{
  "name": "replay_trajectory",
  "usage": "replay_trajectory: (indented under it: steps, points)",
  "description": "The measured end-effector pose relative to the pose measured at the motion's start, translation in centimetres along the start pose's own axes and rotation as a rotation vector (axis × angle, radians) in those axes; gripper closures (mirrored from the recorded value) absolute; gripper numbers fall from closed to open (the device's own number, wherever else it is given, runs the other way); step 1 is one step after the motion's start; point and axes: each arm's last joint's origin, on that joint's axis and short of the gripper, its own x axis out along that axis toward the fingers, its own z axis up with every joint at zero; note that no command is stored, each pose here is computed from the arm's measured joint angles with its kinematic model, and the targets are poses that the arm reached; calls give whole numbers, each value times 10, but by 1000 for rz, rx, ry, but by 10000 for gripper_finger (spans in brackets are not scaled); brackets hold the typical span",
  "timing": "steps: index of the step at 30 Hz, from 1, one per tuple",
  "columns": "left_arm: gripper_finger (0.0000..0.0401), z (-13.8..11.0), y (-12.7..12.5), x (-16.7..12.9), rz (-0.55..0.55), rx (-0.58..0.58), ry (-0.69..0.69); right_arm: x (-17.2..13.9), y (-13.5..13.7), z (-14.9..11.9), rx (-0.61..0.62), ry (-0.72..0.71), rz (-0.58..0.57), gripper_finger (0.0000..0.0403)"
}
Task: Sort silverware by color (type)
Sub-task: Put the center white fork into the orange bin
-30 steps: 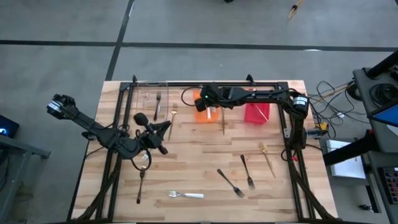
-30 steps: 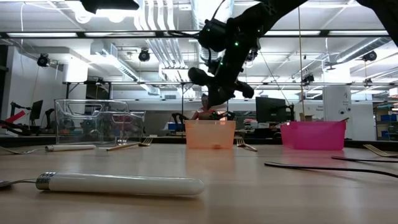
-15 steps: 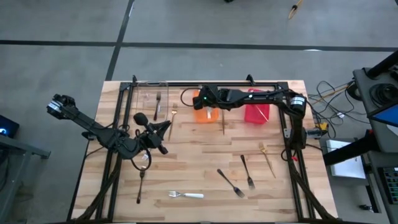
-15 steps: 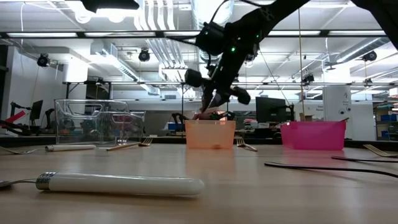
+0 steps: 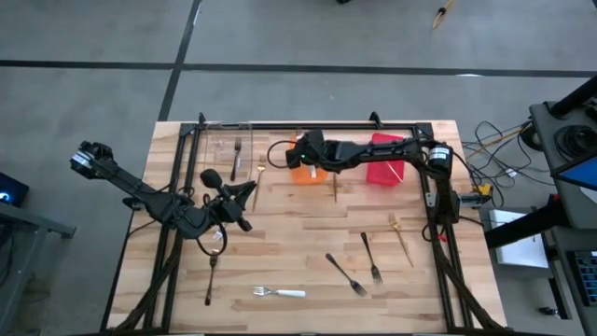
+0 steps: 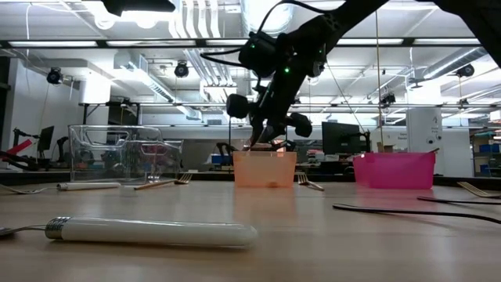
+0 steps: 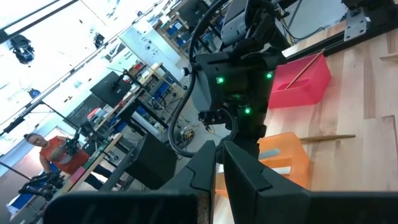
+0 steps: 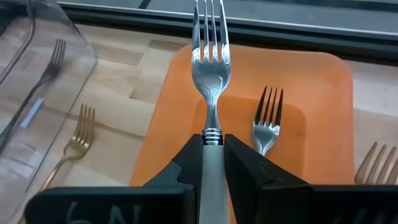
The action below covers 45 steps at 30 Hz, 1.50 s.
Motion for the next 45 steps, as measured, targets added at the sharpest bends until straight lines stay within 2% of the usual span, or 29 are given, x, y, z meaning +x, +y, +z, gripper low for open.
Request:
replay_trajectory:
  steps: [7,16,22,45]
  points:
    - [388,0,0,0,0,0,0,-3,0,-7,9,12,-37,364]
    - [388,0,0,0,1,-3,-1,-4,0,-8,99,-28,-73,353]
    - [388,0,0,0,1,-3,-1,-7,3,-10,115,-72,-87,351]
    - [388,0,0,0,0,0,0,10,4,-26,113,-70,-110,349]
